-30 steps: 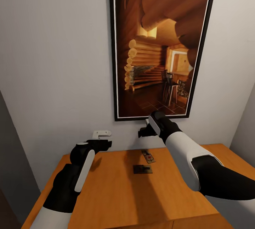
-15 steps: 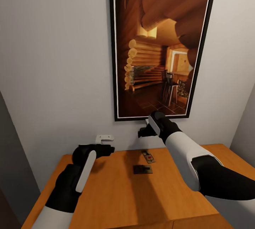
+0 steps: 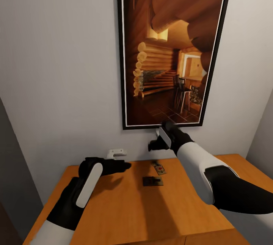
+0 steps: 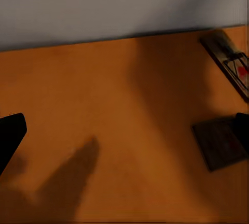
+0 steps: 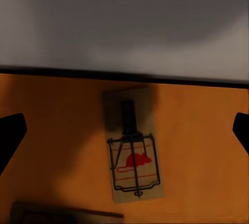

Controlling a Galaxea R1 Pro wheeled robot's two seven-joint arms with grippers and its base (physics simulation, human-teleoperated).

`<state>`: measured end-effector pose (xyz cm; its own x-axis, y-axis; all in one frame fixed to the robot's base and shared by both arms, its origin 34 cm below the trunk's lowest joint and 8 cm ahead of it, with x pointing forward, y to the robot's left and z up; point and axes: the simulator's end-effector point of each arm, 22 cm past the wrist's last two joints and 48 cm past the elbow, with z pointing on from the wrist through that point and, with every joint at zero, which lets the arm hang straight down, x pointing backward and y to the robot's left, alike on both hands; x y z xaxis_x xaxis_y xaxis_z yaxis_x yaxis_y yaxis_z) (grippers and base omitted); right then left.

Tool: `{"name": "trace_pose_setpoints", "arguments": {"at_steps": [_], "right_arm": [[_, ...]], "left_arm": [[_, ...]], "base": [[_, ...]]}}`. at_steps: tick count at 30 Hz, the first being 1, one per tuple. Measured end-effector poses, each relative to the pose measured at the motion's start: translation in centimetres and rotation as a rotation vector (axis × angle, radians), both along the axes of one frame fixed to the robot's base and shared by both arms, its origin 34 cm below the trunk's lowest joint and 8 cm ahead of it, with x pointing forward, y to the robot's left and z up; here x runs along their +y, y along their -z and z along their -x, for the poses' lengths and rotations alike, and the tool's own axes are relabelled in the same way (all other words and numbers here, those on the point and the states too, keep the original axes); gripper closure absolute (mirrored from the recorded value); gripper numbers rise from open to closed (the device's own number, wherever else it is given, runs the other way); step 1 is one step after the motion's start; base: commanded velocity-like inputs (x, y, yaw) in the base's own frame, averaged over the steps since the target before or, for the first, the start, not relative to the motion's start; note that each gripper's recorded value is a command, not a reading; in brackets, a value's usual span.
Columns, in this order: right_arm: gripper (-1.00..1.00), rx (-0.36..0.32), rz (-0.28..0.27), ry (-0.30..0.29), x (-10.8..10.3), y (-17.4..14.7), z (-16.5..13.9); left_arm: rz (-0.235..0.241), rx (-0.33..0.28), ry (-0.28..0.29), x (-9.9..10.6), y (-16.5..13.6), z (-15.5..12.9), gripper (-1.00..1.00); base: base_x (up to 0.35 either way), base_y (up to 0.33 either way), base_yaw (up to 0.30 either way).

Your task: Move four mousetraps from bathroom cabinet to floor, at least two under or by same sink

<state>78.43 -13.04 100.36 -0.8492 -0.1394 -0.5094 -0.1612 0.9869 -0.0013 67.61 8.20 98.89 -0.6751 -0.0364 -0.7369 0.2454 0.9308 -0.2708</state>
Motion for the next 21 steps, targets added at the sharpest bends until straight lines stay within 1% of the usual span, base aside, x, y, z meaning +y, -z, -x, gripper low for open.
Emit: {"name": "trace_pose_setpoints", "arguments": {"at_steps": [4,9,21], "right_arm": [[-1.00,0.038,0.009,0.003,-0.3,1.4,0.7],[-1.00,0.062,0.014,0.004,-0.5,2.3,1.2],[-1.00,0.072,0.015,0.004,-0.5,2.7,1.4]], "left_arm": [[0.006,0.002,0.003,0.9,0.0,0.0,-1.00],[0.007,-0.001,0.003,1.6,-0.1,0.0,-1.00],[0.010,-0.009,0.000,2.0,-0.4,-0.1,-1.00]], "base": [[0.000,0.000,0.000],[0.000,0.000,0.000],[0.000,0.000,0.000]]}}
